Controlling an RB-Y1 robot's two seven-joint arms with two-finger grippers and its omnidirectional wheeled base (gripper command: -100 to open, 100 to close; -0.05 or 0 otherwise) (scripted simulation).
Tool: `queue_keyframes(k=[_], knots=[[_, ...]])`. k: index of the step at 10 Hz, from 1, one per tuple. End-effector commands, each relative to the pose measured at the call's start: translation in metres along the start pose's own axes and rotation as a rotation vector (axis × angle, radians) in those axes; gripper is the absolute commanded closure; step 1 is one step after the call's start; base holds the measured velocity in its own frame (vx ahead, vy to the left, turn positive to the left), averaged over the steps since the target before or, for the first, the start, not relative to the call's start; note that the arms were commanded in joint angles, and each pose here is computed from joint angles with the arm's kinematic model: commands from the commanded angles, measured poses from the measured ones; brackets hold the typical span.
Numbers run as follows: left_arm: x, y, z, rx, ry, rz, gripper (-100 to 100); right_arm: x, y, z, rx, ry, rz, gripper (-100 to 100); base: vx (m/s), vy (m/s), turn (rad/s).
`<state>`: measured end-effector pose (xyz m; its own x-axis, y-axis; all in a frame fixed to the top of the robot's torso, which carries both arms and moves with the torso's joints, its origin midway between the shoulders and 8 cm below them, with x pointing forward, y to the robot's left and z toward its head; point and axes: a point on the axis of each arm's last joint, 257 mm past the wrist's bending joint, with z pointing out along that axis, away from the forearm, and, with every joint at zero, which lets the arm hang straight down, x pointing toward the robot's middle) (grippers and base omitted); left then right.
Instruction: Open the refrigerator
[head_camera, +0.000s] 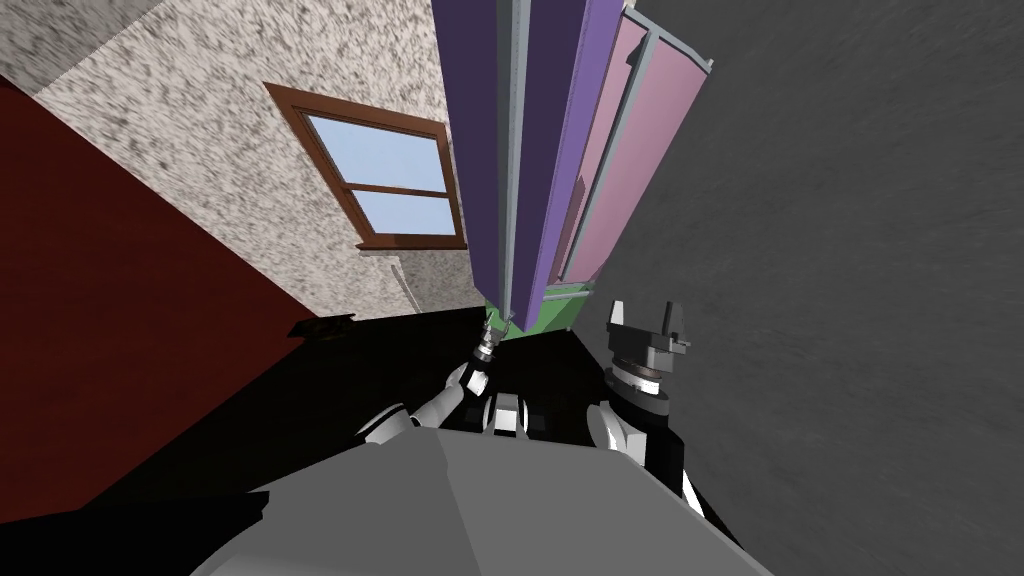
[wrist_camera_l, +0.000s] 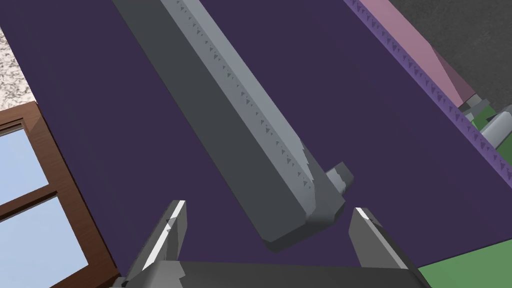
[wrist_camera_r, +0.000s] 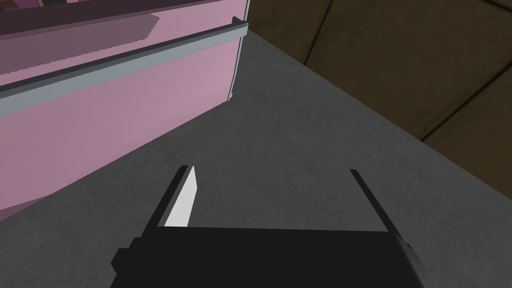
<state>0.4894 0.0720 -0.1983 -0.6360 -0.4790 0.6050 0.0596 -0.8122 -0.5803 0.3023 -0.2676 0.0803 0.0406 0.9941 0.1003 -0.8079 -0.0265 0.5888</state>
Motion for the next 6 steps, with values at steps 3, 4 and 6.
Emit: queue_keyframes(k=[3,4,6], knots=[[0.012,-0.014,0.013,0.04,0.043,-0.006,-100,0.0,0.0,0.0,0.0,0.0,0.0,0,0.002,-0.001,-0.001],[0.014,-0.015,0.014,0.044,0.048,-0.007,-100,0.0,0.0,0.0,0.0,0.0,0.0,0,0.0,0.0,0.0],[0.014,-0.016,0.025,0.046,0.044,-0.005,-100,0.0,0.0,0.0,0.0,0.0,0.0,0,-0.043,0.026,-0.036]])
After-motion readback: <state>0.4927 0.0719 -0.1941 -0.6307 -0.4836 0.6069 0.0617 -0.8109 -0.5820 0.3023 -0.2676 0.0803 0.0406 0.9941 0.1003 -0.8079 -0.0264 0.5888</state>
